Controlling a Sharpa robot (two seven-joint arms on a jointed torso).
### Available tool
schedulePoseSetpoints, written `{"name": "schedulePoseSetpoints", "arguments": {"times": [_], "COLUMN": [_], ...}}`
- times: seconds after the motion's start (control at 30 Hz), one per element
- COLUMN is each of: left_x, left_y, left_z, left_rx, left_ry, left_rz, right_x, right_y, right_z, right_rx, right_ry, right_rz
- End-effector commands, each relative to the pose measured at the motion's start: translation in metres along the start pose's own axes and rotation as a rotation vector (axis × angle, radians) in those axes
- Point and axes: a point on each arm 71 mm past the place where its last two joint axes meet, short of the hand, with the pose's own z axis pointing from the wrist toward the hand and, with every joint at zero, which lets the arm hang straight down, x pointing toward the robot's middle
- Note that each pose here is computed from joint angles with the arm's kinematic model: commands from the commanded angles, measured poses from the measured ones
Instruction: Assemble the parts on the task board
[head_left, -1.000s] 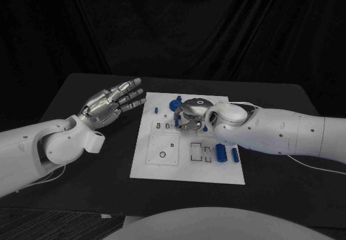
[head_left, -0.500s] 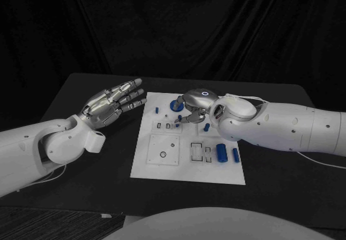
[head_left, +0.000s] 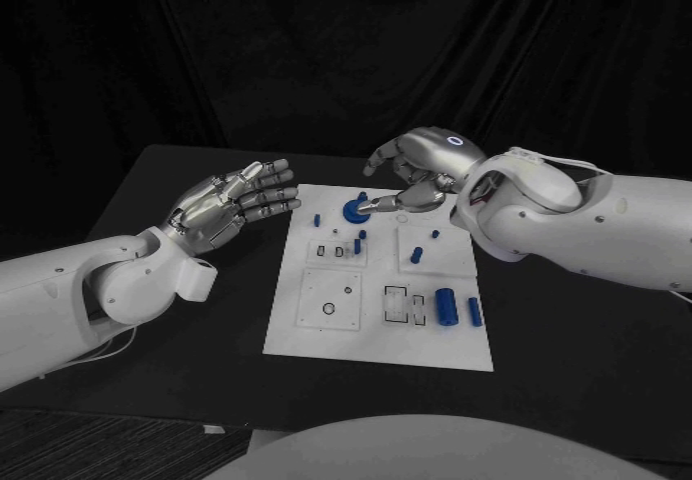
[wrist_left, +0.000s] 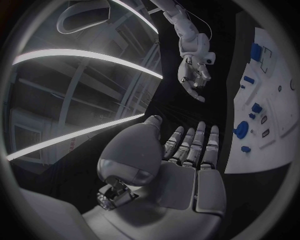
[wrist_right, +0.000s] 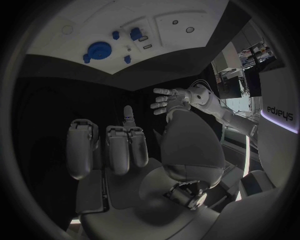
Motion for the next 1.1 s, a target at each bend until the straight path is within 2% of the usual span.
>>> {"name": "schedulePoseSetpoints", "arguments": {"times": [0.03,0.13,0.23,0.27,0.37,0.4,0.47,0.53,0.57,0.6,0.67,0.73,0.8,0.83,0.9,0.93,1.0,1.1], "left_x": [-0.0070,-0.0132,-0.0161,-0.0164,-0.0144,-0.0120,-0.0069,-0.0013,0.0007,0.0014,0.0021,0.0020,0.0022,0.0023,0.0038,0.0064,0.0120,0.0224], "left_y": [-0.0109,-0.0266,-0.0400,-0.0480,-0.0619,-0.0659,-0.0693,-0.0706,-0.0707,-0.0707,-0.0704,-0.0706,-0.0705,-0.0703,-0.0676,-0.0644,-0.0593,-0.0529], "left_z": [0.0055,0.0145,0.0239,0.0299,0.0400,0.0441,0.0508,0.0595,0.0645,0.0674,0.0759,0.0849,0.0948,0.0966,0.1059,0.1120,0.1198,0.1307], "left_rx": [0.056,0.054,0.038,0.028,0.019,0.012,-0.021,-0.097,-0.162,-0.209,-0.365,-0.511,-0.653,-0.681,-0.824,-0.916,-1.024,-1.125], "left_ry": [-0.073,-0.078,-0.046,-0.005,0.104,0.166,0.280,0.393,0.436,0.456,0.479,0.462,0.424,0.416,0.378,0.371,0.381,0.414], "left_rz": [0.141,0.370,0.555,0.682,0.967,1.108,1.338,1.559,1.650,1.694,1.782,1.804,1.746,1.727,1.604,1.517,1.420,1.343], "right_x": [-0.021,-0.036,-0.041,-0.042,-0.041,-0.040,-0.036,-0.032,-0.029,-0.028,-0.025,-0.023,-0.022,-0.022,-0.022,-0.021,-0.021,-0.020], "right_y": [-0.007,-0.019,-0.025,-0.028,-0.031,-0.032,-0.033,-0.034,-0.034,-0.034,-0.034,-0.034,-0.036,-0.036,-0.037,-0.038,-0.038,-0.038], "right_z": [-0.008,-0.019,-0.023,-0.024,-0.023,-0.022,-0.021,-0.021,-0.021,-0.022,-0.022,-0.023,-0.024,-0.024,-0.025,-0.026,-0.026,-0.025], "right_rx": [0.015,0.041,0.058,0.069,0.091,0.100,0.113,0.123,0.126,0.127,0.130,0.136,0.145,0.146,0.153,0.156,0.159,0.160], "right_ry": [-0.127,-0.182,-0.199,-0.202,-0.194,-0.185,-0.165,-0.142,-0.132,-0.127,-0.115,-0.105,-0.094,-0.092,-0.087,-0.084,-0.080,-0.072], "right_rz": [0.056,0.062,0.070,0.075,0.087,0.091,0.099,0.106,0.110,0.112,0.116,0.119,0.120,0.120,0.120,0.120,0.120,0.120]}}
